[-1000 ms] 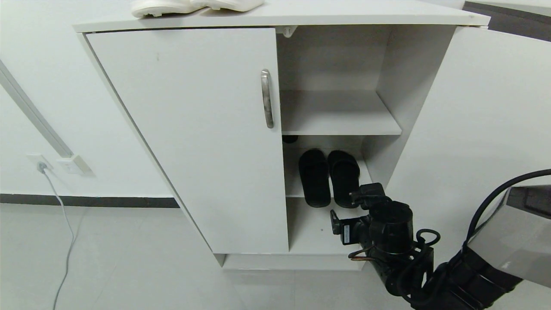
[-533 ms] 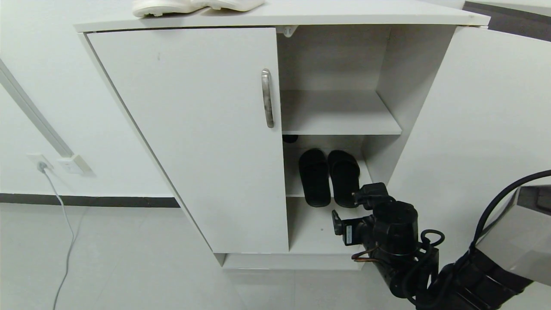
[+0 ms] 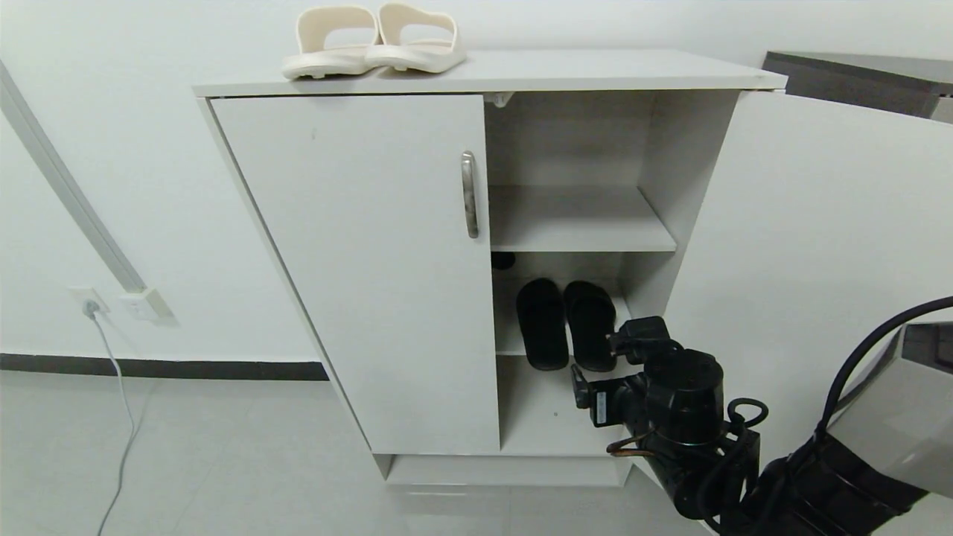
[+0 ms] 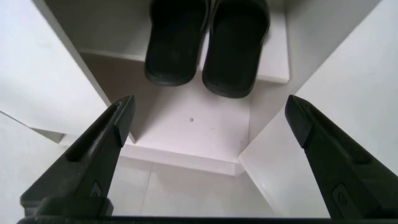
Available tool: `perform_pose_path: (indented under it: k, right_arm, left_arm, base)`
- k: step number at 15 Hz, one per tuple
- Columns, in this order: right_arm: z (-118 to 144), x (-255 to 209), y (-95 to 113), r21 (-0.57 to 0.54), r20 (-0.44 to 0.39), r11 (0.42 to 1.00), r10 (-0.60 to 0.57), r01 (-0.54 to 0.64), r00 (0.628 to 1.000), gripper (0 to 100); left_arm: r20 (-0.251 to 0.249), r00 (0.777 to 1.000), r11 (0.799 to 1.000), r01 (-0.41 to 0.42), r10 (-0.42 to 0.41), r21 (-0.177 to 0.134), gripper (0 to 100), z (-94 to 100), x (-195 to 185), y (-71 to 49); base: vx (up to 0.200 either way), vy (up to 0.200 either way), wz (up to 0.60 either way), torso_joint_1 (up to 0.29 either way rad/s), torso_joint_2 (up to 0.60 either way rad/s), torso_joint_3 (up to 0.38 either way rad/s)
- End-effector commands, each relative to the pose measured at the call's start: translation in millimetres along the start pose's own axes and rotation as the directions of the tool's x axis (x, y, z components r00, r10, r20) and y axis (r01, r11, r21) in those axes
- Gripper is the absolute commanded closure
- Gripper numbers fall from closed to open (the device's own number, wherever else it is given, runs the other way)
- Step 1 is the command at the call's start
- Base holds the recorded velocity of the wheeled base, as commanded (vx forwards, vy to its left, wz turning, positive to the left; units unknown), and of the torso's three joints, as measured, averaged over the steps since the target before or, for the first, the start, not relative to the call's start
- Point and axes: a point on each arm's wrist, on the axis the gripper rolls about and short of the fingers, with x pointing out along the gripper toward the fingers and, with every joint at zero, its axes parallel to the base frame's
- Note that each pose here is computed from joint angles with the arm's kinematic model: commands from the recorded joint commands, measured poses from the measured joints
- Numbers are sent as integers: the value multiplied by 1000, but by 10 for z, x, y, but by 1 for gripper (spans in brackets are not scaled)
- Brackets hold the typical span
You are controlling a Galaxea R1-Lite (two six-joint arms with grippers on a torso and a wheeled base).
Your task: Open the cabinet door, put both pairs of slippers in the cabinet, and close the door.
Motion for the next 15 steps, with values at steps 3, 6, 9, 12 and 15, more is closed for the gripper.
perform_pose_path:
  k: [3, 6, 9, 12, 15]
  right_arm:
    - [-11, -9, 1, -3, -4, 1000, 1, -2, 1000, 0]
    - [-25, -44, 25, -9, -6, 1000, 12, -12, 1000, 0]
    - [-21, -44, 25, -6, -2, 1000, 12, -12, 1000, 0]
    - [-26, -58, 33, -6, 0, 1000, 17, -17, 1000, 0]
    - [-31, -66, 27, -5, 3, 1000, 19, -19, 1000, 0]
  left_arm:
    - [0, 1000, 1000, -2, 2, -2, 100, 0, 0, 0]
    - [-1, 1000, 1000, -2, 2, 0, 100, 1, 1, 0]
    - [-1, 1000, 1000, -2, 2, 0, 100, 1, 1, 0]
    - [-1, 1000, 1000, 0, 0, 0, 100, 1, 1, 0]
    - [0, 1000, 1000, 0, 0, 0, 100, 0, 0, 0]
  base:
    - [0, 0, 0, -2, 1, 147]
    - [0, 0, 0, 0, 0, 0]
    - [0, 0, 0, 0, 0, 0]
    - [0, 0, 0, 0, 0, 0]
    - [0, 200, 0, 2, -1, 1]
